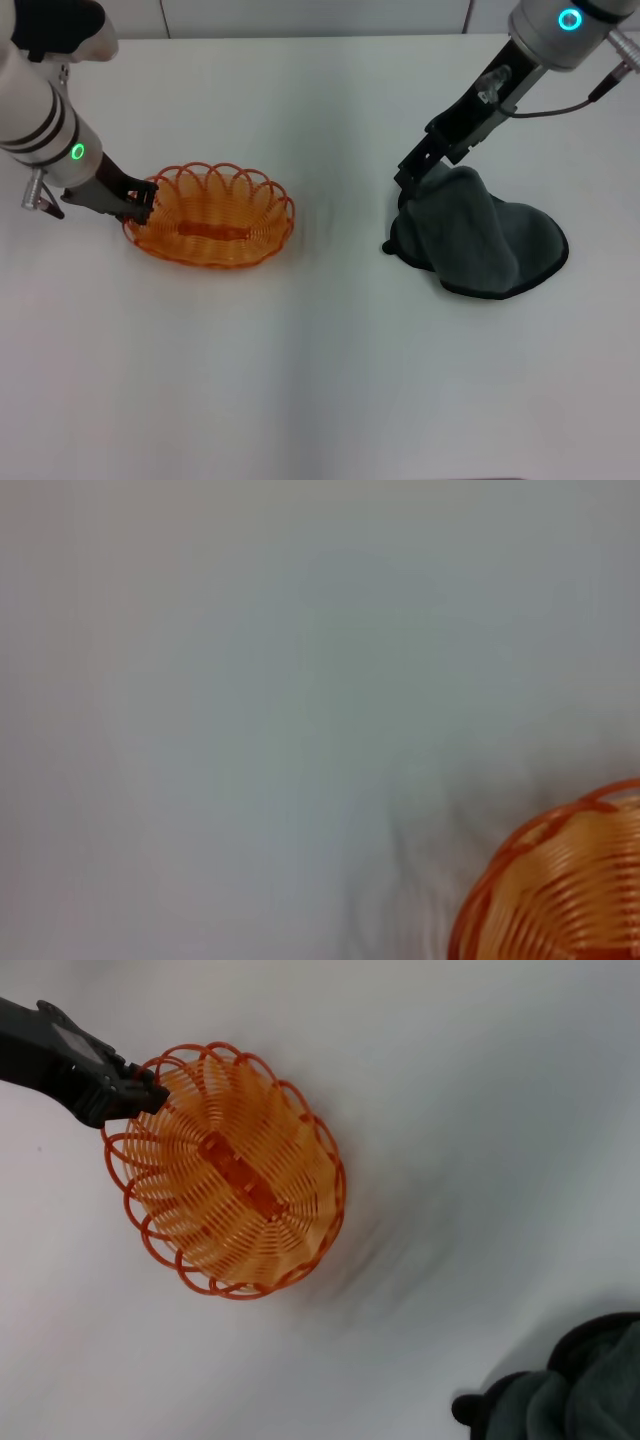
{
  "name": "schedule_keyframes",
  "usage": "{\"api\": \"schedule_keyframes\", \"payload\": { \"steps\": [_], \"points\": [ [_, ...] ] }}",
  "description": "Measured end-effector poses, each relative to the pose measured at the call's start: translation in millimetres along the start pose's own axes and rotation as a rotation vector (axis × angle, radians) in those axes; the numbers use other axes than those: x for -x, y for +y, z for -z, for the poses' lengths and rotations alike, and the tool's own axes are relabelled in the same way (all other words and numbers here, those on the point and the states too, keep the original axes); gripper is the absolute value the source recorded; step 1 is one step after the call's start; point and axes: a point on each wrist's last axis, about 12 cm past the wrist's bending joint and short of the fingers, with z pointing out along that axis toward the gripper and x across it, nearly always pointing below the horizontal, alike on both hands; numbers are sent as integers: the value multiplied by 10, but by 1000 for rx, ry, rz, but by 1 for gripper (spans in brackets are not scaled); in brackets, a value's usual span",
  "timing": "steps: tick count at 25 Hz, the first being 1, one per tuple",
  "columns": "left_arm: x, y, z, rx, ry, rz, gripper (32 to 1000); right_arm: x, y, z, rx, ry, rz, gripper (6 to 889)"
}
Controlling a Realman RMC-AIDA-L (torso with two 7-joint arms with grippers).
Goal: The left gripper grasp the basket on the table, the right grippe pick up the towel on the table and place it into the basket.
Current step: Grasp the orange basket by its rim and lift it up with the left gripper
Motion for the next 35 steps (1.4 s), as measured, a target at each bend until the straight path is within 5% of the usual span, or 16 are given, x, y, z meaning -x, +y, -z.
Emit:
{"api": "schedule_keyframes", "payload": {
  "steps": [10,17,22,35],
  "points": [
    [14,31,38,-11,7,5,159,0,-9,-8,-3,-4,-1,864],
    [66,58,148,-131,0,33,129,-5,-11,-11,-3,-4,-2,864],
    [68,121,186,-170,-7,52,105,-16,-19,-16,-2,-3,-5,864],
    [20,405,310,-331,-71,157,99,-25,-25,-20,4,-5,-4,864]
  ]
}}
